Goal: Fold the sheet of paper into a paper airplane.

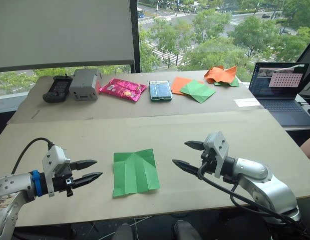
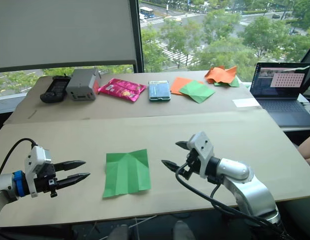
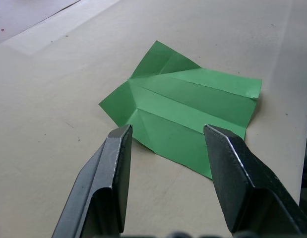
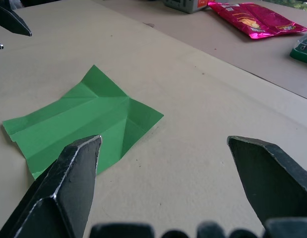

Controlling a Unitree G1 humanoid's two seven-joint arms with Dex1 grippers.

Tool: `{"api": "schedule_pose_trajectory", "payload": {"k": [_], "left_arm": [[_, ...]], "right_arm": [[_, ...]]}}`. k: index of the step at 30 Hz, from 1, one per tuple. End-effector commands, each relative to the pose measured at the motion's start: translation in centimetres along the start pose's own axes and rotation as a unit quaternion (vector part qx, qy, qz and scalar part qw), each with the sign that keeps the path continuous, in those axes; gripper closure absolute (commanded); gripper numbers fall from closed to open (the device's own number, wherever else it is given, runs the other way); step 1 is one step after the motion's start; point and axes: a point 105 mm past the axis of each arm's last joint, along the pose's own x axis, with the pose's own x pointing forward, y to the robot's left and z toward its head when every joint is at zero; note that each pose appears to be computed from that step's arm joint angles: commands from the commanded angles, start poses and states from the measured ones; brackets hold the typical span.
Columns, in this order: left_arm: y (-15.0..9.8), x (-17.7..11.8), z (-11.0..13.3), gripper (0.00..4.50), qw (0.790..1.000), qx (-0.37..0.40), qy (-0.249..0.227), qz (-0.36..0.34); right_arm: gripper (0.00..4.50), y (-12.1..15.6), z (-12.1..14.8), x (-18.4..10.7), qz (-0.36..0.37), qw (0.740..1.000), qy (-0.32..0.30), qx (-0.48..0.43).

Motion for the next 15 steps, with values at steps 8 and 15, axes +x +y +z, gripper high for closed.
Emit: {"api": "schedule_pose_trajectory", "payload": {"k": [8, 15], "left_arm": [[0.1, 0.3, 0.7, 2.08, 1.0, -0.008, 0.004, -0.025], [-1.1, 2.1, 0.0, 4.22, 0.997, 0.012, 0.017, -0.074]], "right_arm": [[0.0, 0.6, 0.9, 0.0, 0.005, 1.0, -0.014, -0.021], [0.0, 0.9, 0.6, 0.1, 0.002, 1.0, -0.011, -0.021]]}}
